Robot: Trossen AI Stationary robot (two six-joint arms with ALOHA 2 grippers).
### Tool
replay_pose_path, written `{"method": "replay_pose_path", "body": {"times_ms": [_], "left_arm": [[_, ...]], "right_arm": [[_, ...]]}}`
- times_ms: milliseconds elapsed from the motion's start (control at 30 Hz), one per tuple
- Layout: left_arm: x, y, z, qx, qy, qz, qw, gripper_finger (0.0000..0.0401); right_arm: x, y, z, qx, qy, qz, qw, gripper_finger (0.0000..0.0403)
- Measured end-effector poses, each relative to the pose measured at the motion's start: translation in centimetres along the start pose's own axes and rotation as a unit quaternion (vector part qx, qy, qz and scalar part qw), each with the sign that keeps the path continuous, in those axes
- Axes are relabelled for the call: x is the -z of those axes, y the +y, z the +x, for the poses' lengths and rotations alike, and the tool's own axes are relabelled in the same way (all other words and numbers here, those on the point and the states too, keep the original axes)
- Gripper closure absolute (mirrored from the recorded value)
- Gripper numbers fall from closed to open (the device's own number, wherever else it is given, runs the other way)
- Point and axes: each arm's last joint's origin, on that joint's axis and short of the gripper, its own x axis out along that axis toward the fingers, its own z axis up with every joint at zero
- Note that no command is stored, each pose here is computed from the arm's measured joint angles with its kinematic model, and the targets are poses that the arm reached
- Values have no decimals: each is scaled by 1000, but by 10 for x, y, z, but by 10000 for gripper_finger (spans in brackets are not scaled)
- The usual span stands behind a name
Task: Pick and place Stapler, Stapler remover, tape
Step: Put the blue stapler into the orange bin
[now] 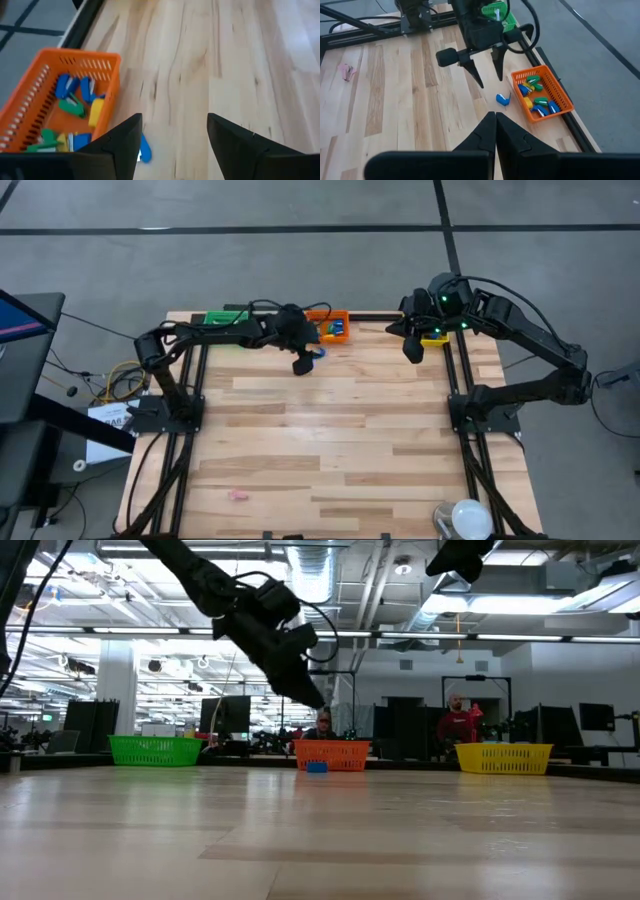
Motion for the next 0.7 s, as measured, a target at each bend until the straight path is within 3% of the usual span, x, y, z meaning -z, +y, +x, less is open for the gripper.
{"method": "replay_pose_path", "body": {"times_ms": [533, 700], "left_arm": [[37, -11, 34, -27, 68, -38, 997, 187], [44, -16, 45, -60, 94, -30, 993, 187]], "right_arm": [[0, 0, 0, -2, 0, -2, 1000, 403], [0, 0, 0, -2, 0, -2, 1000, 403]]}}
